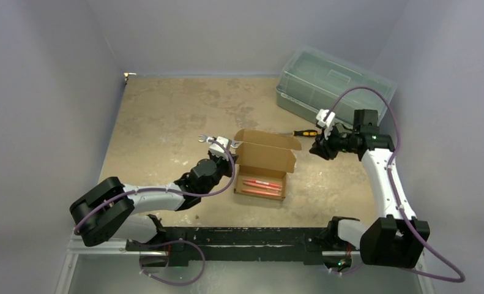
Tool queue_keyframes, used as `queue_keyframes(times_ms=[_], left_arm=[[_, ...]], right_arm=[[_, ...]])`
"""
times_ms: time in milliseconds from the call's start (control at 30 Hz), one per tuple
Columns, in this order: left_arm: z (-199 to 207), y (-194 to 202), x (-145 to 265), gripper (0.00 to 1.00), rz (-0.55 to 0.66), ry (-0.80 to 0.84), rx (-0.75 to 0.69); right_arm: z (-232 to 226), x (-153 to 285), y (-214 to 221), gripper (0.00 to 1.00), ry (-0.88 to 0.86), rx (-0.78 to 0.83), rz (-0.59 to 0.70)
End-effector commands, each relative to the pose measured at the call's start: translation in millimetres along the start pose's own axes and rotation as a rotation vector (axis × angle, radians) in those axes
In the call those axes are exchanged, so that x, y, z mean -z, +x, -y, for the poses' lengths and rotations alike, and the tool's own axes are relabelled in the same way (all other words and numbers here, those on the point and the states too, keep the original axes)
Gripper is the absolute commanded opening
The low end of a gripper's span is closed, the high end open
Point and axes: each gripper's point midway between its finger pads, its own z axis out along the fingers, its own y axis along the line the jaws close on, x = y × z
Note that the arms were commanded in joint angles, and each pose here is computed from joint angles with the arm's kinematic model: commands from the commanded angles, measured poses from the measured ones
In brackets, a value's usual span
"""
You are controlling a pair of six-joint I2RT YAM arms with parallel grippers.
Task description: Fold the paper box
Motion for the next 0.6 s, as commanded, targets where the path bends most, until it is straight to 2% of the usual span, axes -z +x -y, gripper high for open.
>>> queue_keyframes(times_ms=[0,100,200,300,567], left_arm=[[3,-28,-5,0.0,0.063,0.003,-0.153],[5,-33,-7,0.0,0.085,0.021,-0.206],[9,-37,-8,0.0,0.1,0.044,-0.245],[12,-41,-9,0.0,0.113,0.059,-0.269],[17,-38,-14,0.0,0.125,0.083,-0.287]], right_arm=[[-11,29,-40,0.39,-0.015,0.133,0.069],[-11,25,-65,0.69,-0.075,0.152,0.134],[-22,-1,-82,0.86,-0.209,0.169,0.102],[-18,-21,-100,0.98,-0.25,0.136,0.112],[-2,-55,-108,0.99,-0.285,0.013,0.086]])
